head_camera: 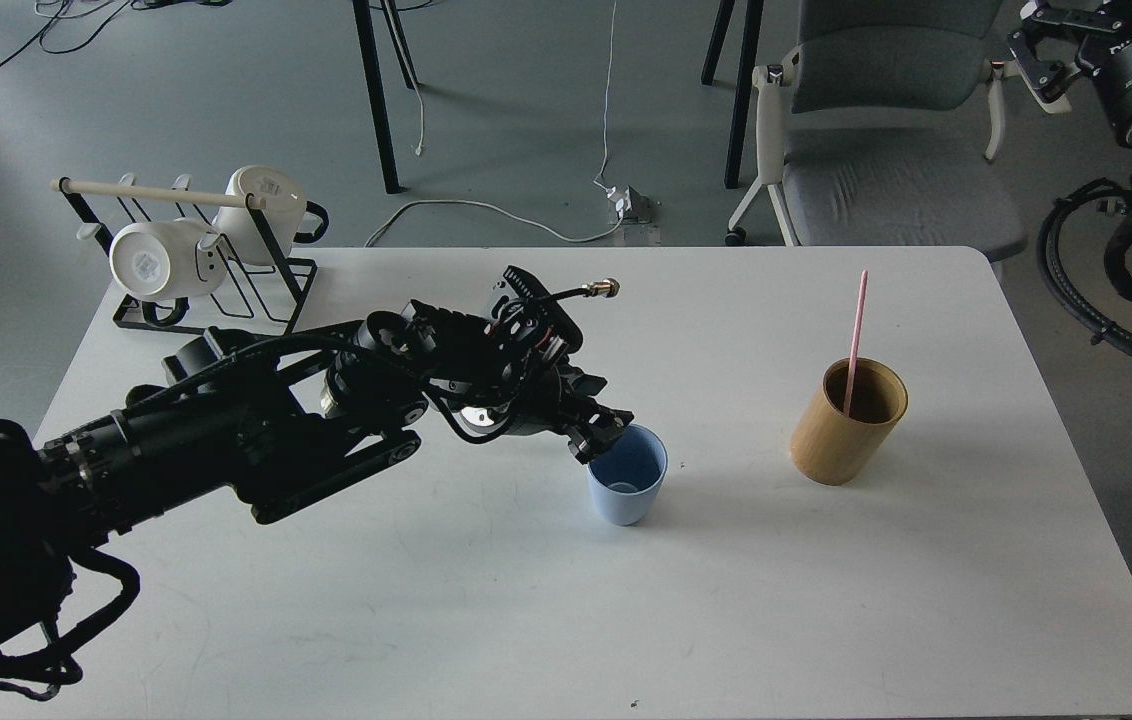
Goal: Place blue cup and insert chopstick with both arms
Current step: 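Open the left gripper and retract the left arm to rest, then reach the right gripper to the red straw in the tan cup and grasp it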
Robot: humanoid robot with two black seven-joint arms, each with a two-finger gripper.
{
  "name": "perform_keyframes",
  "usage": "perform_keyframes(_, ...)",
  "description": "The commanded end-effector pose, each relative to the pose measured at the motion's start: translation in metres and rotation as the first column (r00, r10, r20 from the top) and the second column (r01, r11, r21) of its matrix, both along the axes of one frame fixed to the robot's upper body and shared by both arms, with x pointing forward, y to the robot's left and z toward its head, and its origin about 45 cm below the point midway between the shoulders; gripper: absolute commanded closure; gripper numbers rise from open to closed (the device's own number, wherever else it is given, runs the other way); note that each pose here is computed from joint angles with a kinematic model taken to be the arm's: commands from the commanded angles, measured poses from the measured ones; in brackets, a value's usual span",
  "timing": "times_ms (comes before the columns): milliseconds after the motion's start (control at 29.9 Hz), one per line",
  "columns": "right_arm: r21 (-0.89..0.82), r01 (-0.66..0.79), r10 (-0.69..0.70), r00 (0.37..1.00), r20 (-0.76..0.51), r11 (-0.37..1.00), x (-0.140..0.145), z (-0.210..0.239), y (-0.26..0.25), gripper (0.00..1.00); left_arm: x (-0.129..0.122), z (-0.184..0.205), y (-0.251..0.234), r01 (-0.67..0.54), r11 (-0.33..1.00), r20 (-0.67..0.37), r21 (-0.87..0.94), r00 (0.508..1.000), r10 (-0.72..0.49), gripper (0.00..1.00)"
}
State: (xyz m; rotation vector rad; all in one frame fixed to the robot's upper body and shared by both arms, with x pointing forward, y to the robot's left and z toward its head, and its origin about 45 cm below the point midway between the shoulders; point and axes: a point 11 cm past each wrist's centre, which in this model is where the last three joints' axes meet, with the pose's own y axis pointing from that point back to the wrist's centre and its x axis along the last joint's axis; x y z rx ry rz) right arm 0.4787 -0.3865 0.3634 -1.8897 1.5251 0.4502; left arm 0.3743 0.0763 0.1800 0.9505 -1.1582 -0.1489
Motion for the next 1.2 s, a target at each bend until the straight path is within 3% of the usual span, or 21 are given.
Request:
perform_keyframes(0,-0.031,-0.026,0.026,1.000,0.011,0.999,-0.009,0.004,0.001,0.00,0.016,0.037,0.012,-0.099,0.981,-0.047,-0.166,0.995,0.092,0.34)
perform_keyframes(100,-0.137,-0.056,0.059,0.998,0.017,0.989,-0.019,0.016,0.005,0.00,0.035,0.080,0.025,-0.243,0.890,-0.172,-0.386,0.967,0.189,0.17)
perform_keyframes(201,-0.263,-0.077,0.081,0.997,0.002,0.962,-0.027,0.018,0.019,0.00,0.053,0.121,0.042,-0.386,0.714,-0.336,-0.585,0.916,0.220,0.03)
perform_keyframes(368,-0.479,-0.087,0.089,0.996,-0.017,0.874,-0.044,0.008,0.031,0.00,0.070,0.160,0.078,-0.590,0.376,-0.591,-0.714,0.796,0.127,0.01)
perform_keyframes(568,-0.799,-0.099,0.073,0.995,-0.069,0.593,-0.072,-0.029,0.045,0.00,0.100,0.157,0.136,-0.785,-0.047,-0.784,-0.618,0.619,-0.040,0.01)
perform_keyframes(669,-0.891,-0.129,0.070,0.991,-0.110,0.435,-0.083,-0.053,0.044,0.00,0.105,0.129,0.168,-0.837,-0.210,-0.842,-0.504,0.531,-0.093,0.01)
perform_keyframes(802,-0.972,-0.108,0.084,0.992,-0.092,0.207,-0.093,-0.066,0.044,0.00,0.109,0.111,0.204,-0.836,-0.407,-0.857,-0.368,0.474,-0.200,0.01)
perform_keyframes(969,-0.988,-0.069,0.162,0.983,-0.091,-0.137,-0.105,-0.087,0.043,0.01,0.114,0.104,0.234,-0.793,-0.575,-0.821,-0.202,0.457,-0.342,0.00)
perform_keyframes(1170,-0.875,-0.016,0.250,0.956,-0.156,-0.485,-0.118,-0.124,0.034,0.06,0.114,0.101,0.244,-0.774,-0.611,-0.814,-0.168,0.459,-0.357,0.00)
